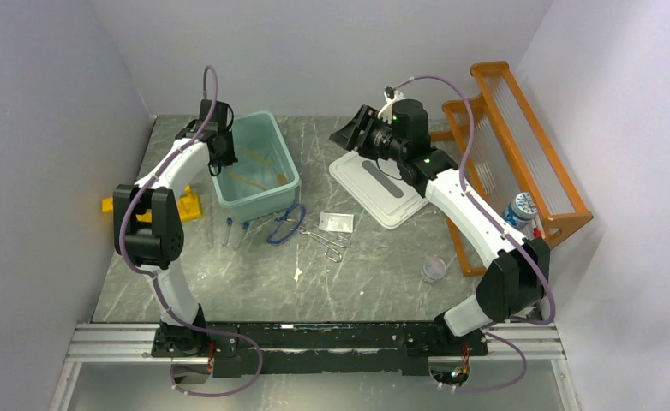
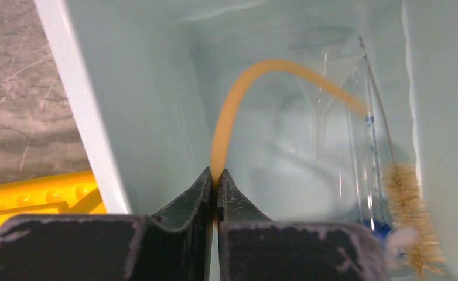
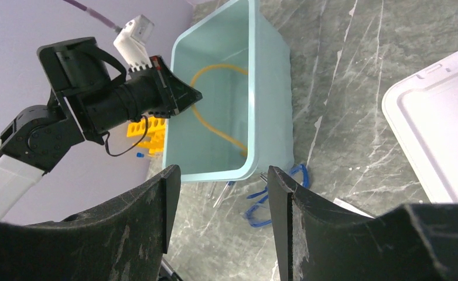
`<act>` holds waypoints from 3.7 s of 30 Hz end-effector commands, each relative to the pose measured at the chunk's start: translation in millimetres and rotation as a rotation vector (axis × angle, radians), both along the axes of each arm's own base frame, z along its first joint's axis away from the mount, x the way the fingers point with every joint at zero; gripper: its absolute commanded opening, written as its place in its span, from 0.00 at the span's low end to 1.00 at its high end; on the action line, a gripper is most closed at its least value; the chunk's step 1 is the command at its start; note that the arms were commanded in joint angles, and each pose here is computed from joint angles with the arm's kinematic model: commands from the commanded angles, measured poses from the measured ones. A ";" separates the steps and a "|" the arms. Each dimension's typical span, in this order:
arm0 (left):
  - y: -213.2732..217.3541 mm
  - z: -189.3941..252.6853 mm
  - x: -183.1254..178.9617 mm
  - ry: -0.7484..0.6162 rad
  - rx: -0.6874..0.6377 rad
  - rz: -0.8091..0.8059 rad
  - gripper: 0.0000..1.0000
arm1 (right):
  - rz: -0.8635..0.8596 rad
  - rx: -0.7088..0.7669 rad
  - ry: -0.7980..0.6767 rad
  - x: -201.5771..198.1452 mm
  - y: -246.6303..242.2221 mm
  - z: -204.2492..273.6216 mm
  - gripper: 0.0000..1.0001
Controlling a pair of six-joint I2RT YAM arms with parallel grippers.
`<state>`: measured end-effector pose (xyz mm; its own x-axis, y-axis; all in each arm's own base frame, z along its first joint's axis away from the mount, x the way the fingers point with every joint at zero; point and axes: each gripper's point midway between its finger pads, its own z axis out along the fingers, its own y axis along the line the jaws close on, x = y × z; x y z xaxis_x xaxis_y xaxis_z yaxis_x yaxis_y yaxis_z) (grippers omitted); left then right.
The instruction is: Organize the chemistry lab equipment
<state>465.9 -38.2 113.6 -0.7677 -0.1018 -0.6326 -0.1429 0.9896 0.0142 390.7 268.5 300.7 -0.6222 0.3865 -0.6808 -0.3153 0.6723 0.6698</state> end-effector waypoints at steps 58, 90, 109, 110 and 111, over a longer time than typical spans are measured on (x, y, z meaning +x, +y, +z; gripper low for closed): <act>-117.9 213.4 -127.9 -0.568 -0.464 -0.664 0.85 | 0.496 -0.865 0.077 -93.9 38.1 -269.6 0.36; -119.8 204.8 -112.8 -0.538 -0.485 -0.629 0.83 | 0.489 -0.937 0.106 -79.7 36.9 -285.3 0.28; -126.7 197.7 -113.3 -0.518 -0.551 -0.621 0.81 | 0.482 -0.953 0.102 -99.0 12.6 -252.8 0.09; -127.3 196.9 -113.3 -0.516 -0.557 -0.620 0.81 | 0.478 -0.952 0.102 -101.2 9.9 -249.5 0.09; -127.6 196.2 -112.8 -0.514 -0.563 -0.616 0.81 | 0.477 -0.949 0.100 -103.3 8.1 -245.1 0.09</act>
